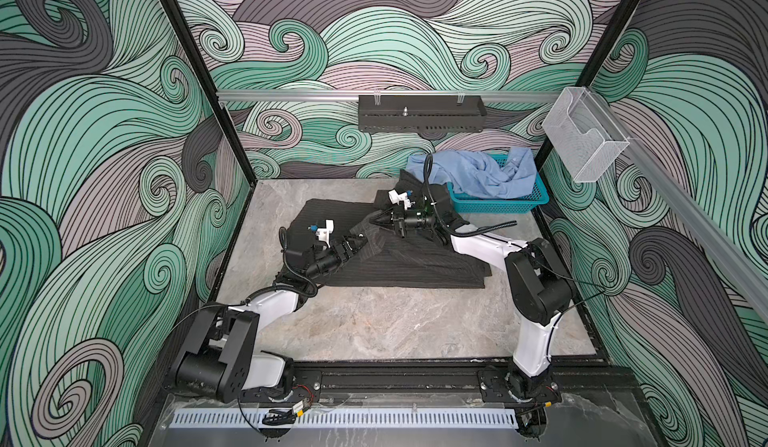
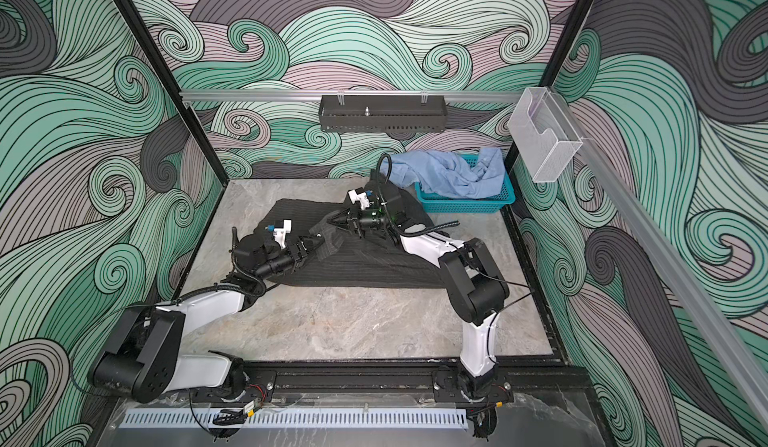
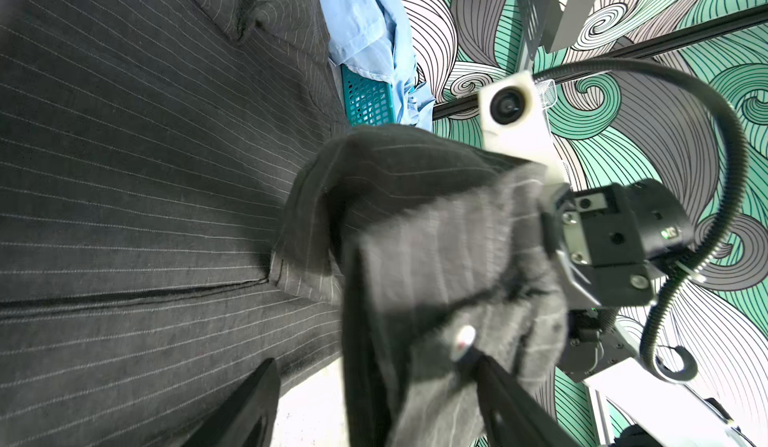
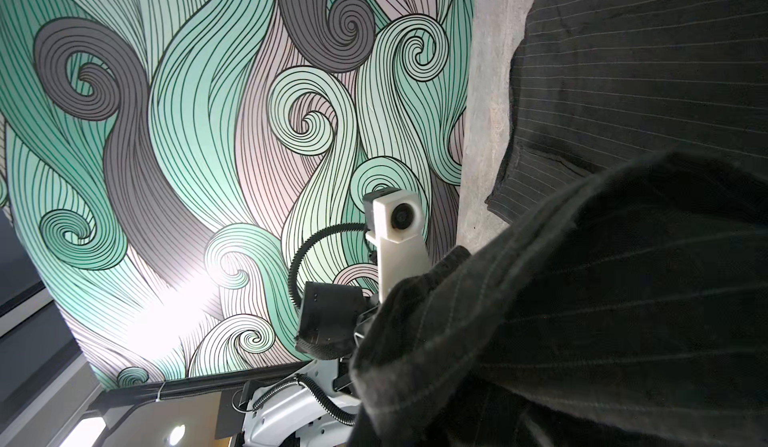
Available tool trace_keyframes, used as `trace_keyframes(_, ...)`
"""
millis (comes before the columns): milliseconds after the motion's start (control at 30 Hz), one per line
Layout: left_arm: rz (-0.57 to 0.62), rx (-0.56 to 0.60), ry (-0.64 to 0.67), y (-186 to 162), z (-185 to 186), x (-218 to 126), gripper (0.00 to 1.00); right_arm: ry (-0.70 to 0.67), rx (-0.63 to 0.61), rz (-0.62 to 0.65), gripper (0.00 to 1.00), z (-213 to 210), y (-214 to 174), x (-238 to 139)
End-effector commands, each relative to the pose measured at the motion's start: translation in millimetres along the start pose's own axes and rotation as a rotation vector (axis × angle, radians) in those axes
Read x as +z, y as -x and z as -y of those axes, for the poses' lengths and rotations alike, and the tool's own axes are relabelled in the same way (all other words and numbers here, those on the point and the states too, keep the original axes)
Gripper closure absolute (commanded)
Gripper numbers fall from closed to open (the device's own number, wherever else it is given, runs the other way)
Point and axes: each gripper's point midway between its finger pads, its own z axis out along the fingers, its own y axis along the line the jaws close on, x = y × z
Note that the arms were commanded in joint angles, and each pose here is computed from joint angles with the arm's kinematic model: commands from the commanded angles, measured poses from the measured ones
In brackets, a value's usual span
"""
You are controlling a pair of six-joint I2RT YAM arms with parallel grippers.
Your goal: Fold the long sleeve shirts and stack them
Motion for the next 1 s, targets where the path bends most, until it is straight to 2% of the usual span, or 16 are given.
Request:
trace_keyframes(0,0.038,0.07,-0.126,19.9,34.6,2.9,0.24,0.065,-0.008,-0.021,1.0,-9.9,-0.8,-1.0)
trace_keyframes(333,0.025,0.08,-0.206,24.8,50.9,8.5,0.33,0.12,0.053,-0.017,1.0,1.2,6.3,2.0)
trace_keyframes(467,0.023,0.09,-0.213,26.9,55.2,8.6,0.42,0.123,0.072,-0.019,1.0,7.2,7.2,3.3)
trace_keyframes(667,0.01,0.102,-0.209,28.2,59.7,6.8,0.69,0.09,0.069,-0.018,1.0,16.5,6.1,0.4)
trace_keyframes(733,-0.001,0.101,-0.175,28.0,53.8,8.5,0.81,0.07,0.058,-0.023,1.0,18.9,3.7,-0.4)
trace_keyframes(767,0.006,0.123,-0.174,29.7,62.3,3.8,0.89,0.058,0.052,-0.025,1.0,20.9,2.1,-0.7)
trace_keyframes(833,0.0,0.145,-0.124,31.6,61.0,2.7,1.0,0.026,0.041,-0.028,0.86,25.6,-0.6,-2.6)
trace_keyframes(867,-0.008,0.158,-0.081,32.5,59.5,1.6,1.0,0.004,0.033,-0.024,0.76,28.7,-1.8,-4.4)
trace_keyframes(967,-0.018,0.224,0.115,35.9,45.6,-10.8,1.0,-0.092,-0.009,-0.004,0.55,37.8,-6.3,-16.7)
